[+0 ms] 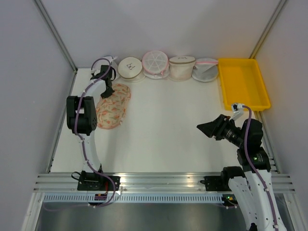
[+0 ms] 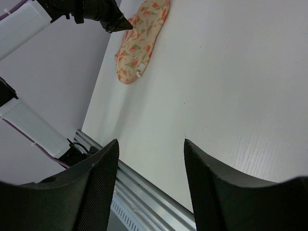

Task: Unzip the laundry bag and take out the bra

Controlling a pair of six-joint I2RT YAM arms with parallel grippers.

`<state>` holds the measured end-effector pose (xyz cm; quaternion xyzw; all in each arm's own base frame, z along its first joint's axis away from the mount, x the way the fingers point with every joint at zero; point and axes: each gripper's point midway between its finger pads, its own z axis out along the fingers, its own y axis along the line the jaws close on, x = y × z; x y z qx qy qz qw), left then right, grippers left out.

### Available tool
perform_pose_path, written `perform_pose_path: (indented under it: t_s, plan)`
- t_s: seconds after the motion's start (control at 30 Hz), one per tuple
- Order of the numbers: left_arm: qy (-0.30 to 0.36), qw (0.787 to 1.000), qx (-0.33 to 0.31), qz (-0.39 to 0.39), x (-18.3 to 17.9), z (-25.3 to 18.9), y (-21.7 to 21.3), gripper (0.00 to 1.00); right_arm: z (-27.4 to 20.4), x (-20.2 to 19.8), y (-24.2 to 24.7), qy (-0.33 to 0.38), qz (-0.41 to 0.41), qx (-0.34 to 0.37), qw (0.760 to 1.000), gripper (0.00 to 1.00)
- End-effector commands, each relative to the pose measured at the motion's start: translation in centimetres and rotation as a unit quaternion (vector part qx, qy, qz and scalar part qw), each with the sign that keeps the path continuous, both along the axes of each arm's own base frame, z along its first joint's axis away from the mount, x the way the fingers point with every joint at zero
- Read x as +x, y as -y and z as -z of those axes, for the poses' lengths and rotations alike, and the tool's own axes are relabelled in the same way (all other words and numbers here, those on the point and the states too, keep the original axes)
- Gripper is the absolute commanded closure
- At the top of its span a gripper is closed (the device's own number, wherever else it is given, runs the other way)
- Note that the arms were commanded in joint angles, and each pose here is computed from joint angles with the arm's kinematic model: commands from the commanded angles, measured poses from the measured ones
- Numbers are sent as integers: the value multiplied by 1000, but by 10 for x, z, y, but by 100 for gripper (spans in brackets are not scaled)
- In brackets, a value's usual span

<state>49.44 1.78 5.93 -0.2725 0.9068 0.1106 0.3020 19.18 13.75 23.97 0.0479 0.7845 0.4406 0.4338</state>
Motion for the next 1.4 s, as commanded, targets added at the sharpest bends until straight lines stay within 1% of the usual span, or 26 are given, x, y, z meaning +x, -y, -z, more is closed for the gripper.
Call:
perform_pose_path:
  t_s: [0.0, 0.07, 0.13, 0.17, 0.33, 0.37, 0.53, 0.57, 0.63, 0.67, 0.73, 0.77, 0.83, 0.87, 0.93, 0.97, 1.03, 1.07, 1.13, 1.17, 1.23, 1.37]
  plan:
    - [-6, 1000, 6, -14, -3, -6, -5, 98, -9, -3, 3, 13, 6, -15, 1000, 37]
    - [-15, 1000, -3, -18, -9, 2, -3, 98, -10, -1, 2, 12, 6, -11, 1000, 37]
    - [-33, 999, -10, -21, -22, 15, 0, 98, -12, 0, 2, 15, 4, -10, 1000, 37]
    - [-49, 998, -15, -27, -35, 27, 2, 98, -13, 0, 2, 16, 6, -9, 1000, 36]
    - [-70, 996, -48, -34, -64, 48, 21, 98, -15, 1, 1, 21, 7, -6, 1000, 34]
    - [-79, 995, -58, -34, -73, 56, 30, 98, -14, 0, 1, 21, 7, -6, 1000, 34]
    - [-77, 991, -105, -29, -89, 60, 65, 98, -13, -1, 2, 21, 9, -5, 1000, 33]
    - [-76, 989, -124, -24, -93, 57, 81, 98, -12, -1, 2, 21, 10, -6, 1000, 32]
    - [-70, 988, -137, -13, -97, 54, 99, 98, -11, -1, 3, 21, 12, -9, 1000, 32]
    - [-68, 986, -154, 0, -102, 49, 118, 98, -10, -1, 3, 20, 13, -9, 1000, 32]
    - [-62, 983, -173, 10, -108, 45, 138, 98, -8, -1, 5, 20, 17, -12, 1000, 31]
    - [-65, 979, -191, 18, -119, 44, 159, 98, -8, -1, 5, 19, 18, -12, 1000, 31]
    - [-51, 974, -219, 17, -126, 43, 180, 98, -5, -1, 7, 16, 22, -16, 1000, 30]
    - [-67, 970, -232, 26, -145, 52, 195, 98, -5, 0, 7, 17, 23, -17, 999, 30]
    - [-48, 961, -273, 20, -150, 49, 216, 98, -2, -1, 7, 12, 23, -19, 999, 30]
    - [-65, 955, -287, 28, -169, 57, 228, 98, -1, 0, 8, 12, 25, -22, 999, 30]
    - [-62, 947, -315, 17, -179, 58, 243, 98, 1, 1, 8, 9, 24, -25, 999, 30]
    - [-59, 944, -322, 27, -188, 62, 254, 98, 2, 1, 8, 7, 24, -26, 999, 30]
    - [-68, 932, -354, 27, -205, 65, 272, 98, 5, 2, 9, 3, 24, -29, 999, 30]
    - [-58, 927, -369, 33, -203, 62, 282, 98, 7, 2, 9, 1, 23, -31, 999, 29]
    - [-67, 919, -387, 29, -213, 62, 295, 98, 9, 2, 9, -1, 23, -34, 999, 30]
    - [-58, 900, -429, 49, -219, 52, 326, 98, 15, 1, 10, -7, 23, -42, 999, 30]
